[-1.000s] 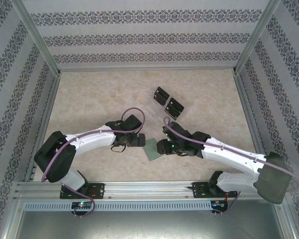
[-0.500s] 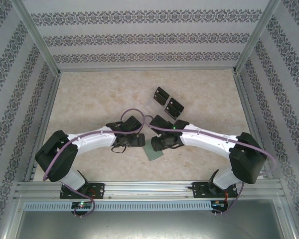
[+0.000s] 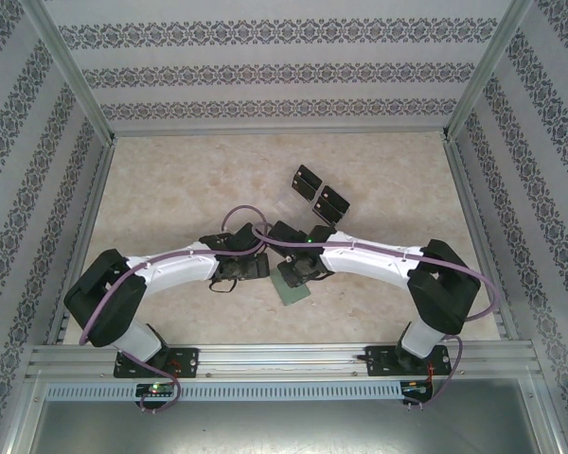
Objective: Put the credit cards into the card holder
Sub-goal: Close the button on the card holder.
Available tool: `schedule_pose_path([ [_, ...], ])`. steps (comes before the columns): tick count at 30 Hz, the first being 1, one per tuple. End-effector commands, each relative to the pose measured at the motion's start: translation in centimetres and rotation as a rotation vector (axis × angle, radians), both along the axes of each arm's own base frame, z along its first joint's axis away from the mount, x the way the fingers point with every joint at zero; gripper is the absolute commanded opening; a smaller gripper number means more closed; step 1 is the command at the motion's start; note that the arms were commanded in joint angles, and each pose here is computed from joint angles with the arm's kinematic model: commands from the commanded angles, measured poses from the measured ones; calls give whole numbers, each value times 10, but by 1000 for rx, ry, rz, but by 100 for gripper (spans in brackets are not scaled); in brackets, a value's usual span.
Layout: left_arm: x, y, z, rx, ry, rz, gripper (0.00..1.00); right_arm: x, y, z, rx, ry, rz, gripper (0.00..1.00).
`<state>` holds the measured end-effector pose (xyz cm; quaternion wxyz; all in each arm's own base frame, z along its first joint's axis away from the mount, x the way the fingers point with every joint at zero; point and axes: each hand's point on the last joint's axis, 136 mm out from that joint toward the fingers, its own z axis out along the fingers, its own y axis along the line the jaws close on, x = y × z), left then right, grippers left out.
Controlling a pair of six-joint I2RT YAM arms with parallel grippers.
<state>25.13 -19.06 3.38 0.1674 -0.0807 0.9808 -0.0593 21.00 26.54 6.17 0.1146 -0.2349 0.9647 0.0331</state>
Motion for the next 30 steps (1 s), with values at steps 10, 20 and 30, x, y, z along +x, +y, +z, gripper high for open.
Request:
schedule_pose_path([
  [10,0,9,5,18,-20,16,100,0,-5,-13,-101,-5,44,28],
  [20,2,7,6,15,-25,10,100,1,-7,-20,-117,3,45,21],
  [30,3,6,9,13,-32,5,100,1,-10,-24,-119,8,39,6],
])
